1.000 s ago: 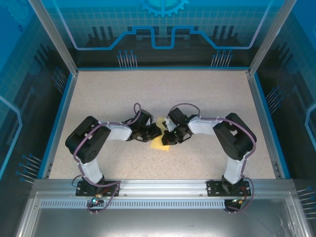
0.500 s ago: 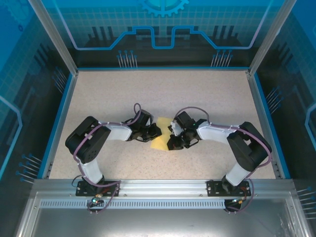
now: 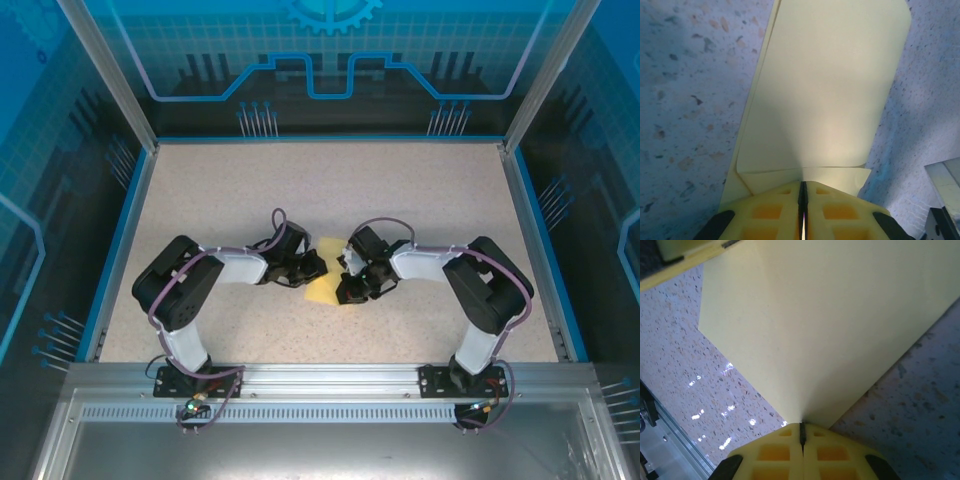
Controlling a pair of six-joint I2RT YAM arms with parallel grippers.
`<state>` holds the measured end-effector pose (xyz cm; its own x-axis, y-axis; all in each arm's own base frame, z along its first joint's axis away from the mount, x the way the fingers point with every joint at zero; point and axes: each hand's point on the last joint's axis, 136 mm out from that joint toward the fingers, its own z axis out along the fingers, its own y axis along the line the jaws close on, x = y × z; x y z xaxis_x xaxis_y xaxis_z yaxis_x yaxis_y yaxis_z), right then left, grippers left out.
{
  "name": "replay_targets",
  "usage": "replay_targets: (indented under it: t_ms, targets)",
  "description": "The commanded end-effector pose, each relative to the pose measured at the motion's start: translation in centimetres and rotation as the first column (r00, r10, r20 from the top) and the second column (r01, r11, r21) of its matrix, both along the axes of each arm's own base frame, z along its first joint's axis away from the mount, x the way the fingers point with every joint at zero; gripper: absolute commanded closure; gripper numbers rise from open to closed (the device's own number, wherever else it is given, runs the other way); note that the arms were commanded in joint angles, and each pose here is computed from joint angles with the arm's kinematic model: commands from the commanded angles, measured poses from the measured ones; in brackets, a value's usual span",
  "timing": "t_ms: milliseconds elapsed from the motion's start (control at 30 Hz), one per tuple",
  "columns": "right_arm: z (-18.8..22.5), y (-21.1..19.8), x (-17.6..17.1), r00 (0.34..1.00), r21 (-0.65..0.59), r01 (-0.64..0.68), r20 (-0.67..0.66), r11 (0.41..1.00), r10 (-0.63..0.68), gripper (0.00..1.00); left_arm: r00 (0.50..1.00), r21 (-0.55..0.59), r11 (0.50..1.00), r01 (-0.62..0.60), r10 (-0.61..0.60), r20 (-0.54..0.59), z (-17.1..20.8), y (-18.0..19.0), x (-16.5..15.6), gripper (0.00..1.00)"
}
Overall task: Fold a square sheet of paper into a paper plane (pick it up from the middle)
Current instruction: Fold the triangle a second time at the center of the table.
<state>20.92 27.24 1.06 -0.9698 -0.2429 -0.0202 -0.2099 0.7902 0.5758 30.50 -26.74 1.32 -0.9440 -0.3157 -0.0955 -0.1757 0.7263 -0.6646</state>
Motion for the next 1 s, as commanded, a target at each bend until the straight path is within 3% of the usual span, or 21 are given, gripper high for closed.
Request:
replay_targets:
  t_ms: [0,433,767,967]
  targets:
    - [-1.1,-1.6,-0.4,1.000,-0.068,0.002,-0.019,0.998,-0.003,0.95,0.998,0.113,0.993,0.028,-0.022,-0.054,-1.0,1.6,-1.4,0.88]
    - [-1.4,-1.3,-0.3,0.999,-0.059,0.005,-0.033,0.998,-0.007,0.95,0.999,-0.066,0.997,0.042,-0.041,0.030,3.0,-1.7,-1.7,0.88]
    - [-0.9,-1.2,0.0,1.000,-0.056,0.007,-0.018,0.998,-0.008,0.95,0.997,-0.096,0.995,0.041,-0.047,-0.058,-0.1,-3.0,-4.2,0.95]
    - [1.0,0.1,0.4,1.000,0.035,-0.004,0.007,0.999,0.004,0.95,0.997,-0.091,0.995,0.050,-0.055,-0.055,-0.3,-2.9,-4.4,0.97]
